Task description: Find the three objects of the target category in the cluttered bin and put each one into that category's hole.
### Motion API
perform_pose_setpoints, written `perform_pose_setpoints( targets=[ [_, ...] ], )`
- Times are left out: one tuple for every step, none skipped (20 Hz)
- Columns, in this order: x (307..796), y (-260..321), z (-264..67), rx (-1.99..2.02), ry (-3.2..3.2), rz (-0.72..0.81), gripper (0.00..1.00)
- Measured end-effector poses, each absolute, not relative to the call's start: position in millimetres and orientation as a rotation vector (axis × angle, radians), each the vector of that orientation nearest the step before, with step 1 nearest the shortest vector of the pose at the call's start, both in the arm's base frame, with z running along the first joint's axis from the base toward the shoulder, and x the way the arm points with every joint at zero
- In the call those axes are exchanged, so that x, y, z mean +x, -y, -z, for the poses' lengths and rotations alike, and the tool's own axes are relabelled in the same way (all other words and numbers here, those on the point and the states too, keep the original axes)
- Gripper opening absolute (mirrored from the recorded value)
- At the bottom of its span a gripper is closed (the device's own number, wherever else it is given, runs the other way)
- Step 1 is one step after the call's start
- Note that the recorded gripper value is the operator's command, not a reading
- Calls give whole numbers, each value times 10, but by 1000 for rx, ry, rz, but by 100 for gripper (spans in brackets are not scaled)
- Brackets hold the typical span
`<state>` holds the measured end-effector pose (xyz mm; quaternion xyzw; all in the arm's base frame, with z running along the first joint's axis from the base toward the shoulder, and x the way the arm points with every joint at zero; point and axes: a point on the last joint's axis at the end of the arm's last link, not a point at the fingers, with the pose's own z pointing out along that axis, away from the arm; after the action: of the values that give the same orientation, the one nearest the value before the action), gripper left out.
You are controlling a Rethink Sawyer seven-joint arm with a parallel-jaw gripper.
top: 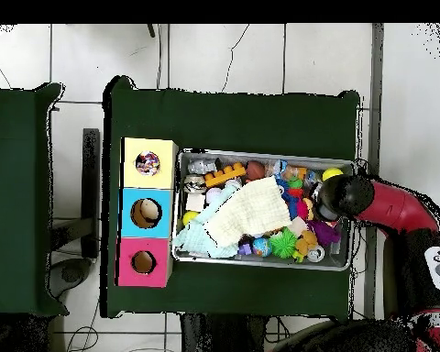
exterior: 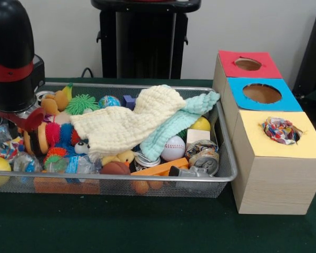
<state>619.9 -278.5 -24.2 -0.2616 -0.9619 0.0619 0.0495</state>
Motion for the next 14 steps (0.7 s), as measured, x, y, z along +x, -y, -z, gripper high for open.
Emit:
perform_pose_setpoints(
  targets=[
    [6198,2786,236,-797,2930,-189,0],
    [6198,2786,235,-797,2931,-189,0],
    [6198,2787,234,-797,2931,-190,0],
    [6198,2788,233,-797,2932,-190,0],
    [6201,2792,229,-798,2936,-191,0],
    [6204,2792,228,-798,2938,-191,0],
    [6205,2793,230,-799,2942,-191,0],
    [6207,2794,233,-799,2947,-192,0],
    [6209,2794,235,-800,2950,-192,0],
    [6210,2793,236,-800,2951,-192,0],
    [6210,2794,236,-800,2952,-192,0],
    [6211,2792,238,-800,2955,-192,0],
    [6210,2790,240,-800,2955,-191,0],
    [6209,2789,241,-800,2955,-191,0]
  ],
)
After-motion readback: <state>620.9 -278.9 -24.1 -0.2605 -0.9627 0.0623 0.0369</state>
